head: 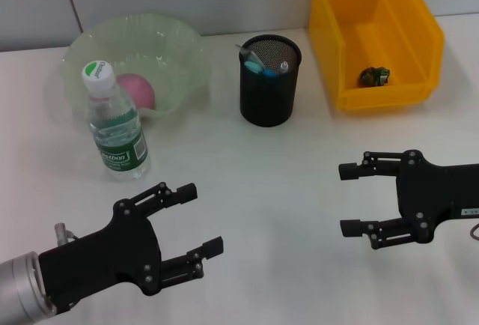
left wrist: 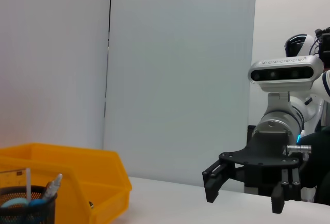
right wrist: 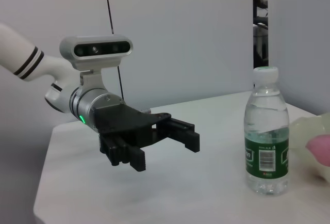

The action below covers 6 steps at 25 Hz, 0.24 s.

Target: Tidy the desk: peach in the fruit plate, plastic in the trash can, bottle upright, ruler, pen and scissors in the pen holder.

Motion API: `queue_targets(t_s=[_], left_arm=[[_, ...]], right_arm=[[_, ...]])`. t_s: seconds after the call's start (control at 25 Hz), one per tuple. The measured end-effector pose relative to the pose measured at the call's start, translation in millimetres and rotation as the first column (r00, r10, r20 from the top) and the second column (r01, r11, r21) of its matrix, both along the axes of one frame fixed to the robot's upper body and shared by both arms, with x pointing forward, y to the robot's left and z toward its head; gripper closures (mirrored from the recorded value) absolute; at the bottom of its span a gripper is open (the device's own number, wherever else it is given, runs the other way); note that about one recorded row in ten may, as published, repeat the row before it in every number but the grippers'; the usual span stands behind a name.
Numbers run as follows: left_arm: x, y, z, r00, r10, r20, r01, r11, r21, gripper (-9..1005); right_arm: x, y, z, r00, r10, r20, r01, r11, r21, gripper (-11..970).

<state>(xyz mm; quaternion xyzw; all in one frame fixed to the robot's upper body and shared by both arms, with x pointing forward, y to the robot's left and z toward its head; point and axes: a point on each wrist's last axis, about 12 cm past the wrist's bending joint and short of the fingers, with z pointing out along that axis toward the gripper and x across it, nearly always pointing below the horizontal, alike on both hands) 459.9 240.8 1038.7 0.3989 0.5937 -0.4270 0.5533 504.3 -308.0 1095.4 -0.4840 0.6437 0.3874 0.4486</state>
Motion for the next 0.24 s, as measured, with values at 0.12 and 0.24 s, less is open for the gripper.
queue_targets(t_s=[0.12,0.24], left_arm=[[0.4,0.4,-0.5,1.000,0.004,-0.003,-0.004,1.000,0.004,187],[0.2,0.1,-0.8,1.000,0.002,-0.004,-0.002,1.000,0.006,187]], right_arm=[[1.0,1.3,-0.5,1.000,-0.007,0.003,0.007,1.000,0.000,139],[2.1,2.3,-0.6,1.000,-0.010,0.006,0.010,1.000,-0.001,139]])
